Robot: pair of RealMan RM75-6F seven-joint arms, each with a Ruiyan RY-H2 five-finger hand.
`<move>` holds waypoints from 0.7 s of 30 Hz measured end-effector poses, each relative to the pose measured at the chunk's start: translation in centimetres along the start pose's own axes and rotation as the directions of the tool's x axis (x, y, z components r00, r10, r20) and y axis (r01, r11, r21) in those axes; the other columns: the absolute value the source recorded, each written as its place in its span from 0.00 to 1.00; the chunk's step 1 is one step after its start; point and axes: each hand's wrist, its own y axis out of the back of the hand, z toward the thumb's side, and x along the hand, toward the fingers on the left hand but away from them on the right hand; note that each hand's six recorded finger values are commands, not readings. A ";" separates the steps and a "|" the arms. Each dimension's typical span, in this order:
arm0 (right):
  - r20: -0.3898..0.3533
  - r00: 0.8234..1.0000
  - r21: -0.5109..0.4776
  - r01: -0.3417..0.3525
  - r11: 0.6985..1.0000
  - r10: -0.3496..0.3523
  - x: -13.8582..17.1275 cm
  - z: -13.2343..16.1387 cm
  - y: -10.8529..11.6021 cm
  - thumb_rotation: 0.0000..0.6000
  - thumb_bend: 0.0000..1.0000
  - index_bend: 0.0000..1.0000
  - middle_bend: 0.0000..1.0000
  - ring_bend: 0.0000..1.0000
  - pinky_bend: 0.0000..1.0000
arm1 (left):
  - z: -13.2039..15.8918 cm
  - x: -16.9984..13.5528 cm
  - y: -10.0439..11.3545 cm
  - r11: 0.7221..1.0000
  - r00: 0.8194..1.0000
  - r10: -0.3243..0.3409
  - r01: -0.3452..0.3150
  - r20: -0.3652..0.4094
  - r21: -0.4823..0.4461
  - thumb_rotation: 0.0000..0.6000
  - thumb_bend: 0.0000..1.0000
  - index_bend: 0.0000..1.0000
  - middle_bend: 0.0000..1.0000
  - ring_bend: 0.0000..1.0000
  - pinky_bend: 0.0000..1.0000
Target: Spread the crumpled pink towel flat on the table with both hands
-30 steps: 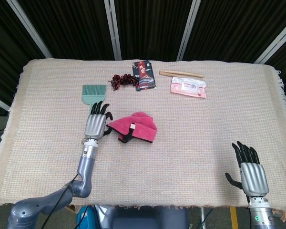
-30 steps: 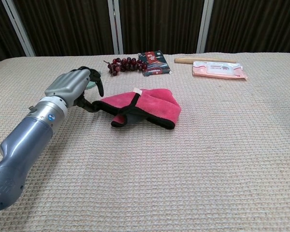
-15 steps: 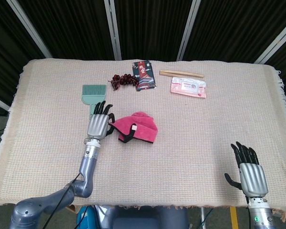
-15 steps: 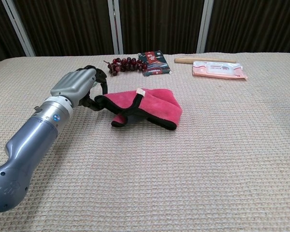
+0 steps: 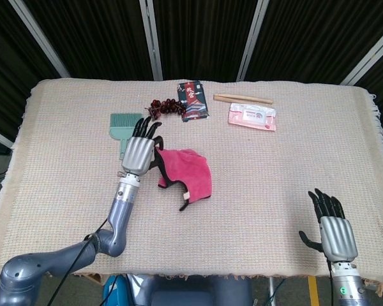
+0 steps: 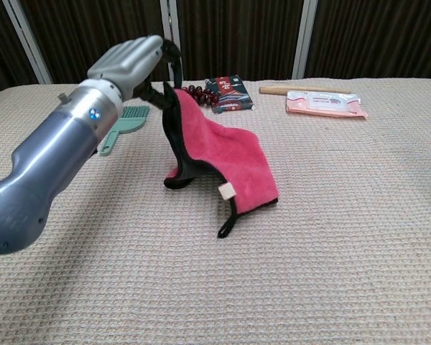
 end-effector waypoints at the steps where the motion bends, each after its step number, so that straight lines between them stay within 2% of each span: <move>1: 0.001 1.000 -0.007 0.001 1.000 -0.001 -0.2 0.1 0.1 1.00 0.26 0.00 0.00 0.00 0.00 | 0.8 0.5 0.6 1.000 1.000 0.004 -0.004 0.013 0.008 1.00 0.53 0.60 0.16 0.00 0.00; 6: -0.006 1.000 -0.038 0.004 0.999 -0.004 -1.3 0.6 0.7 1.00 0.26 0.00 0.00 0.00 0.00 | 6.1 3.3 4.2 0.999 0.996 0.019 -0.023 0.088 0.045 1.00 0.53 0.60 0.16 0.00 0.00; 9: -0.015 1.000 -0.047 0.007 0.999 -0.007 -1.8 1.1 1.0 1.00 0.26 0.00 0.00 0.00 0.00 | 8.7 4.2 5.5 0.999 0.992 0.019 -0.025 0.122 0.048 1.00 0.53 0.61 0.16 0.00 0.00; 16: -0.035 0.999 -0.108 0.017 0.994 -0.021 -3.5 2.9 2.5 1.00 0.26 0.00 0.00 0.00 0.00 | 13.6 5.9 6.8 0.996 0.987 0.003 -0.017 0.163 0.084 1.00 0.55 0.62 0.17 0.00 0.00; 21: -0.034 0.999 -0.204 0.002 0.979 -0.009 -4.6 4.5 2.9 1.00 0.26 0.00 0.00 0.00 0.00 | 17.0 7.2 7.7 0.994 0.984 0.004 -0.023 0.180 0.108 1.00 0.56 0.62 0.17 0.00 0.00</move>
